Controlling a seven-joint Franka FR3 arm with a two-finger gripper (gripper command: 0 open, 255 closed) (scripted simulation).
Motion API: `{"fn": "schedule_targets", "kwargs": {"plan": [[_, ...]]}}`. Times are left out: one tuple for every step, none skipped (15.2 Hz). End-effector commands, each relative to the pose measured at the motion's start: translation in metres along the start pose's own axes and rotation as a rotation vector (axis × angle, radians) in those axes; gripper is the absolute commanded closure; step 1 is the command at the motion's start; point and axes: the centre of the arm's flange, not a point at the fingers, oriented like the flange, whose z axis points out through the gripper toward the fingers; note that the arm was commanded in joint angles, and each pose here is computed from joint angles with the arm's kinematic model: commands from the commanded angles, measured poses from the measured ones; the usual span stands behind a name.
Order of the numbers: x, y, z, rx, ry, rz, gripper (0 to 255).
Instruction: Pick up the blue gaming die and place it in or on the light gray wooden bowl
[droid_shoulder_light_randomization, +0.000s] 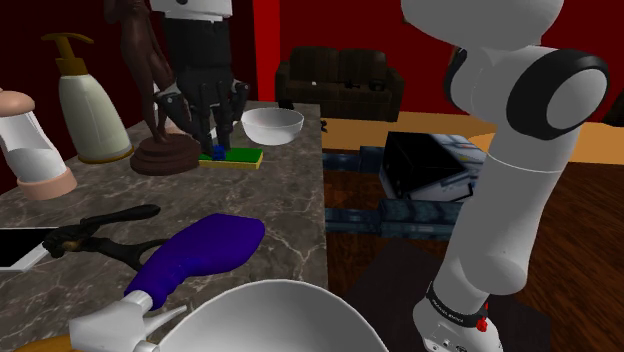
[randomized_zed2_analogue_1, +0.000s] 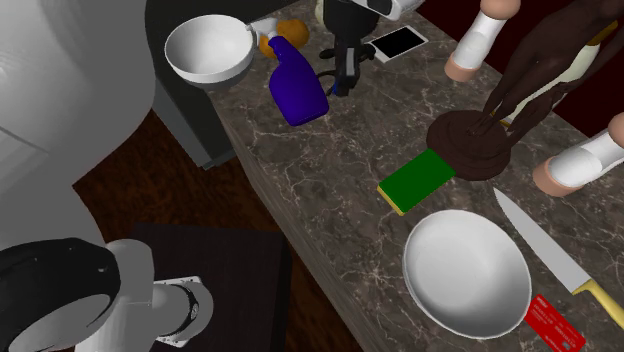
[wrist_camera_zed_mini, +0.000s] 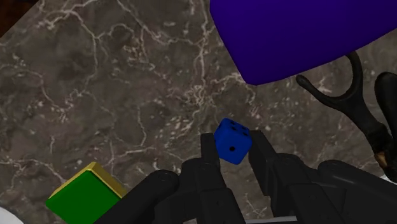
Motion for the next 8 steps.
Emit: {"fn": "schedule_targets", "kwargs": {"plan": [[0.0,0.001,-0.012,0.0,0.0,0.0,255],[0.0,0.001,-0.017,0.0,0.0,0.0,255],[0.0,0.001,-0.023,0.0,0.0,0.0,255],[0.0,0.001,-0.028,0.0,0.0,0.0,255],[0.0,0.001,-0.033,0.0,0.0,0.0,255],[0.0,0.001,-0.038,0.0,0.0,0.0,255],[0.0,0.001,-0.044,0.0,0.0,0.0,255],[0.0,0.001,-0.048,0.0,0.0,0.0,255]]}}
